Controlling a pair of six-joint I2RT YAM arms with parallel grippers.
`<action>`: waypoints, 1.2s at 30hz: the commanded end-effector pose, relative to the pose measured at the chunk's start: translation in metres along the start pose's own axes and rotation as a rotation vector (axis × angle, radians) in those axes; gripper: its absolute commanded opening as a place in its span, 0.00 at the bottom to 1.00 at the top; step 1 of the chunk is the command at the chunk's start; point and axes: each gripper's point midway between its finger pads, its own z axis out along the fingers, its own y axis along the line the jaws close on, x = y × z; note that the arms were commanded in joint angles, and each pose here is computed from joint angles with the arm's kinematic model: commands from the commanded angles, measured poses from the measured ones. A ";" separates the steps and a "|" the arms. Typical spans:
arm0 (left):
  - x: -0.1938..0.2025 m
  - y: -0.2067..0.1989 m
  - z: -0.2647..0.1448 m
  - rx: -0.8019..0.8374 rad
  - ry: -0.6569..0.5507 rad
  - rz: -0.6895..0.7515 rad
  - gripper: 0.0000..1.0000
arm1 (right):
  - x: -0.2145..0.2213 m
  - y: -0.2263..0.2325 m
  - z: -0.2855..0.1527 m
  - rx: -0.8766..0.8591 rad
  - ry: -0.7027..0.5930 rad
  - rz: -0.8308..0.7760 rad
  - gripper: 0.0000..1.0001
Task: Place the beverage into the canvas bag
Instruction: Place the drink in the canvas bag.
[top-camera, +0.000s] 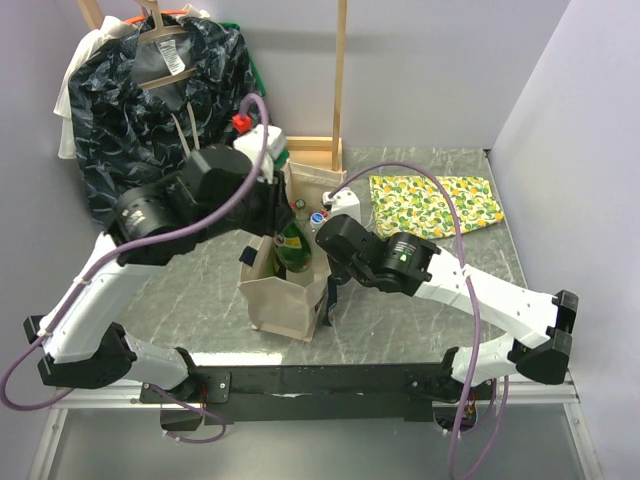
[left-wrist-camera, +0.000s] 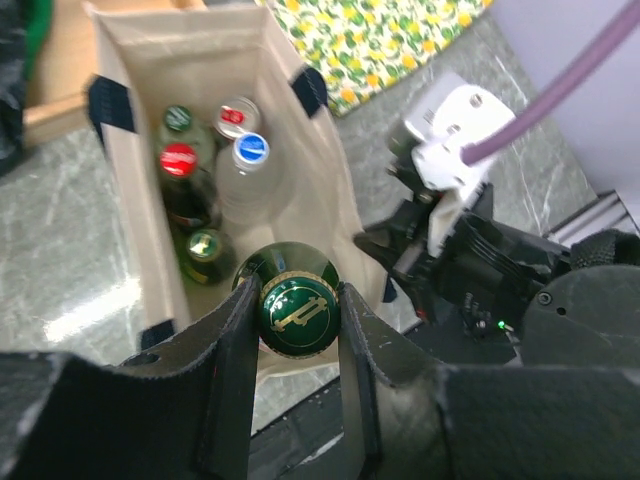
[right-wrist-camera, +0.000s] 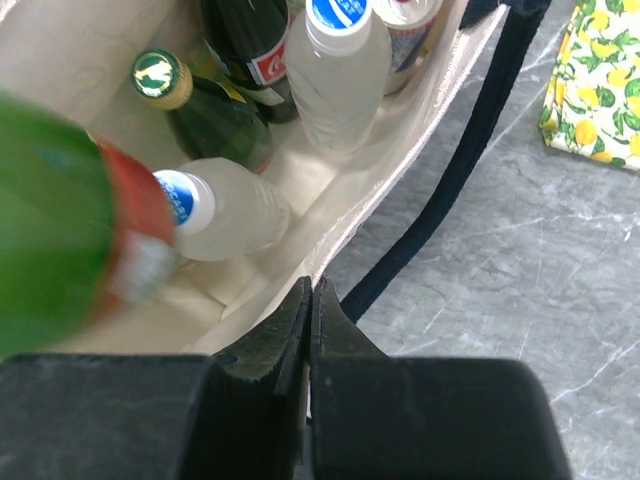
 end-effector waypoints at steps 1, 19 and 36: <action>-0.040 -0.030 -0.015 0.111 -0.194 -0.080 0.01 | -0.041 0.001 -0.010 0.005 -0.115 0.027 0.00; 0.021 -0.063 -0.015 0.152 -0.077 -0.098 0.01 | -0.057 0.004 -0.017 0.006 -0.153 0.092 0.00; 0.074 -0.049 0.007 0.070 -0.016 -0.107 0.01 | -0.062 0.008 -0.017 0.004 -0.152 0.112 0.00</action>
